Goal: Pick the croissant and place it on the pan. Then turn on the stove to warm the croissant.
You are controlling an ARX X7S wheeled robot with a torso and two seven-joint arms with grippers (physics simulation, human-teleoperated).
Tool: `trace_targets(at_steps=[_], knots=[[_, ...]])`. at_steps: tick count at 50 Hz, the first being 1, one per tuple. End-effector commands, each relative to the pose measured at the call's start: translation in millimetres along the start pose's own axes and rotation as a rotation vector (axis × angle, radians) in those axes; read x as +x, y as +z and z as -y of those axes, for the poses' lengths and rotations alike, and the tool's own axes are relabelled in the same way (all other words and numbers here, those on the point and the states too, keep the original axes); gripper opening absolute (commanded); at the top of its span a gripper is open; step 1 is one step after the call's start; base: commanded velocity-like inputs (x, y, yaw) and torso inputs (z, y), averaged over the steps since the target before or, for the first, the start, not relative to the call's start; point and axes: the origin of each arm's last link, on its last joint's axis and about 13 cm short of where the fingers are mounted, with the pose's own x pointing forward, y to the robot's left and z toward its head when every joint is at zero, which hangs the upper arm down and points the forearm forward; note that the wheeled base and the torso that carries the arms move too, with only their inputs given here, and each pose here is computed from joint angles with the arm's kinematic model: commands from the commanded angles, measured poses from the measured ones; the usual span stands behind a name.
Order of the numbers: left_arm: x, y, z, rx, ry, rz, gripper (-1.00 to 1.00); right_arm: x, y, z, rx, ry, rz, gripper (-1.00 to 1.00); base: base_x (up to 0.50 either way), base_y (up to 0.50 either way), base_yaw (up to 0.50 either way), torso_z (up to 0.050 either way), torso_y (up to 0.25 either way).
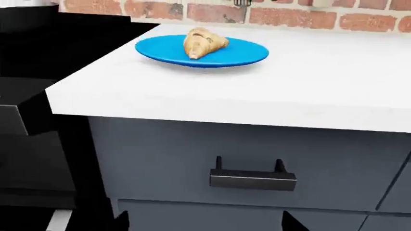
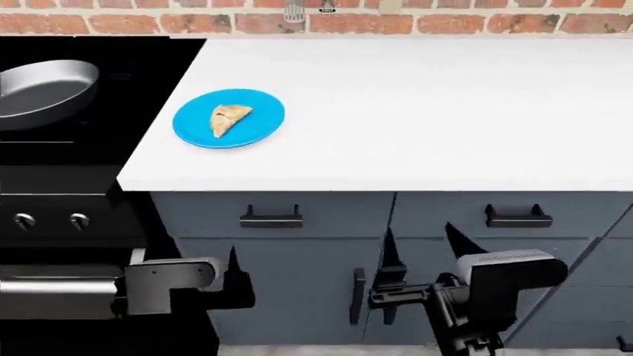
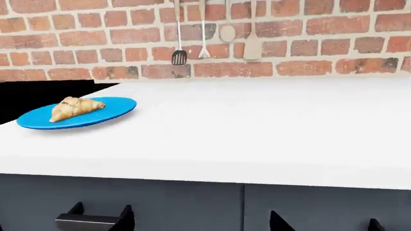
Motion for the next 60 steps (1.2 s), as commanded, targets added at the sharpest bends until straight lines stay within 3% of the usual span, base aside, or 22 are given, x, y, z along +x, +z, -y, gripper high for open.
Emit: trace_targets(at_steps=[1,7,11,32,43,48,57,60], knots=[[-31.8,77.7,-5.1,0.024,-0.043,0.042,1.0,-20.1,72.8,-6.0,-0.106,0.105,0.07,1.0,0.29,-0.5,0.0,0.0,0.0],[-32.8,94.9,-13.6,0.047,-0.01,0.069,1.0,-15.2,85.7,-1.4,-0.191,0.146,0.062,1.0,0.43,-0.24,0.0,0.0,0.0],[-32.2,99.6,-15.8,0.056,-0.006,0.081,1.0,-14.1,87.5,-3.5,-0.201,0.15,0.065,1.0,0.5,0.0,0.0,0.0,0.0],[-24.6,106.1,-15.0,0.111,-0.015,0.083,1.0,-10.3,83.6,-1.3,-0.179,0.142,0.048,1.0,0.42,0.0,0.0,0.0,0.0],[8.0,154.6,-37.3,0.144,-0.024,0.112,1.0,-3.3,85.4,-0.8,-0.171,0.153,0.051,1.0,0.0,0.0,0.0,0.0,0.0],[28.5,172.9,-48.6,0.16,-0.013,0.054,1.0,0.0,87.4,-0.4,-0.171,0.157,0.055,1.0,0.0,0.0,0.0,0.0,0.0],[60.6,174.8,-59.9,0.067,-0.036,-0.186,1.0,1.3,85.5,1.3,-0.161,0.158,0.051,1.0,0.0,0.0,0.0,0.0,0.0],[67.8,174.9,-59.2,0.045,-0.043,-0.215,1.0,1.3,86.0,2.0,-0.162,0.154,0.052,1.0,0.0,0.0,0.0,0.0,0.0]])
